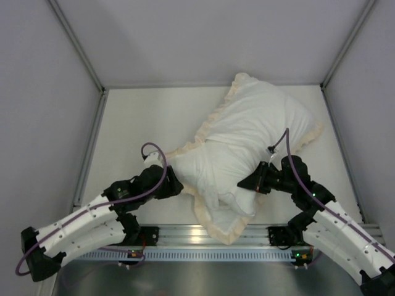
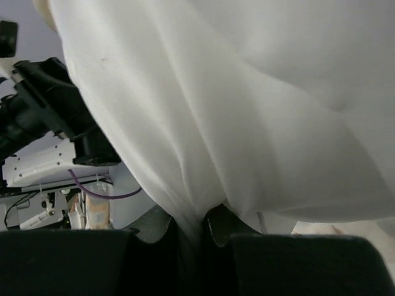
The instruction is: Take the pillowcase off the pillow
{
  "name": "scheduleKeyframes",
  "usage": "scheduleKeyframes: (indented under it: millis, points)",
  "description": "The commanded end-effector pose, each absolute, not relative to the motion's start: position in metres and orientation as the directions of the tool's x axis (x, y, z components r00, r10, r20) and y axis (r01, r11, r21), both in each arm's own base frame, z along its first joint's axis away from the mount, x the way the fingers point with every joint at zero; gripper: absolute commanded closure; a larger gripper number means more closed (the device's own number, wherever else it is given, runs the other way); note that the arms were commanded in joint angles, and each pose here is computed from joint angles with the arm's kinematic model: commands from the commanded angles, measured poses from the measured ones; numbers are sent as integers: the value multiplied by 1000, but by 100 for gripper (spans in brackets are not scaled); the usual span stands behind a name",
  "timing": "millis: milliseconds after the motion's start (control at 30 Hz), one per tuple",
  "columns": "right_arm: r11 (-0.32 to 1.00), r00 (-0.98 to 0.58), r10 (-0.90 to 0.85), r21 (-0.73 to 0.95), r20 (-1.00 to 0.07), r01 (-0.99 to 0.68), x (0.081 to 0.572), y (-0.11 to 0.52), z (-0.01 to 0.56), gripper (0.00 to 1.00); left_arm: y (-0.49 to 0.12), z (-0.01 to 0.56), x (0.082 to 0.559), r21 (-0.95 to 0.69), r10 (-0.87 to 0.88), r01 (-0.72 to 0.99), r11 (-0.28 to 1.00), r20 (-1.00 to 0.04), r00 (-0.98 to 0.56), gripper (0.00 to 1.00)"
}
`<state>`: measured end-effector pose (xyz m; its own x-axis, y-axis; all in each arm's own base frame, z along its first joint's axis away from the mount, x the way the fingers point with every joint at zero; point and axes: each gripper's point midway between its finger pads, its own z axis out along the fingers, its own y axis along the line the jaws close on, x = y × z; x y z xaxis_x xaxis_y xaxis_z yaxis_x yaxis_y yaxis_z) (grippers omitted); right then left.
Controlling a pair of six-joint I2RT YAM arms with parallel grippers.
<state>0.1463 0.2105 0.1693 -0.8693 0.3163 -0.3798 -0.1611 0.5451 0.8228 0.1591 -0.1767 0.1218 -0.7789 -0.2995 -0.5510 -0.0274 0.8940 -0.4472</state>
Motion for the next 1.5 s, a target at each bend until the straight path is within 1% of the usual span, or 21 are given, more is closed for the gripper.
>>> scheduleKeyframes:
  millis: [0,33,67,100,233,267,300,333,433,500,533,600,633,667,767,900,1000,1033,1167,1400,1467]
  points:
    - [606,-834,350,782,-426,-145,164,200,155,100,-177,130,131,-521,-238,86,849,-522,-819,39]
    - [618,-836,350,775,-422,-132,164,199,148,100,-177,134,127,-541,-239,98,836,-518,-821,32]
    - [622,-838,349,772,-419,-127,164,199,144,100,-176,145,123,-579,-262,114,807,-524,-810,1]
    - [625,-837,348,770,-421,-127,164,199,142,100,-175,156,123,-600,-280,122,791,-532,-799,1]
    - [641,-839,349,759,-419,-112,160,197,128,100,-173,195,129,-634,-333,143,760,-569,-752,1]
    - [639,-842,346,761,-414,-112,159,198,127,100,-177,195,133,-606,-303,148,782,-576,-759,1]
    - [637,-845,345,763,-410,-110,157,199,125,100,-183,214,137,-609,-299,168,775,-588,-751,1]
    - [636,-850,339,764,-403,-108,154,201,121,100,-192,209,144,-561,-240,177,809,-590,-771,1]
    - [657,-846,343,748,-409,-95,151,201,115,100,-219,231,161,-527,-178,218,821,-600,-780,1]
    - [678,-844,348,731,-409,-75,147,197,109,100,-231,240,171,-509,-158,234,828,-613,-775,1]
    - [690,-836,366,722,-409,-51,148,194,105,100,-237,254,177,-511,-161,247,823,-627,-762,3]
    - [714,-828,372,699,-419,-33,144,190,99,100,-250,247,190,-475,-128,244,845,-624,-771,5]
    - [715,-833,364,698,-418,-38,140,193,99,100,-256,238,196,-449,-100,244,860,-615,-782,8]
    - [717,-831,364,696,-421,-39,138,192,98,100,-262,244,200,-449,-98,251,858,-622,-777,9]
    - [722,-836,351,691,-421,-44,133,197,97,100,-268,235,213,-398,-71,243,885,-629,-774,13]
    - [735,-835,343,677,-430,-46,132,198,94,100,-274,240,227,-376,-77,232,897,-651,-756,13]
    - [739,-833,342,672,-435,-47,131,198,92,100,-278,240,236,-332,-52,225,916,-654,-755,13]
    - [739,-830,348,673,-435,-43,132,197,91,100,-281,231,240,-304,-27,224,926,-645,-764,13]
    - [730,-826,358,682,-435,-44,130,196,92,100,-285,218,248,-256,3,212,943,-630,-776,14]
    - [734,-816,365,677,-449,-44,130,191,94,100,-281,192,251,-188,38,190,964,-606,-794,21]
    - [736,-814,366,676,-452,-45,131,191,94,100,-278,187,250,-175,43,184,967,-602,-798,26]
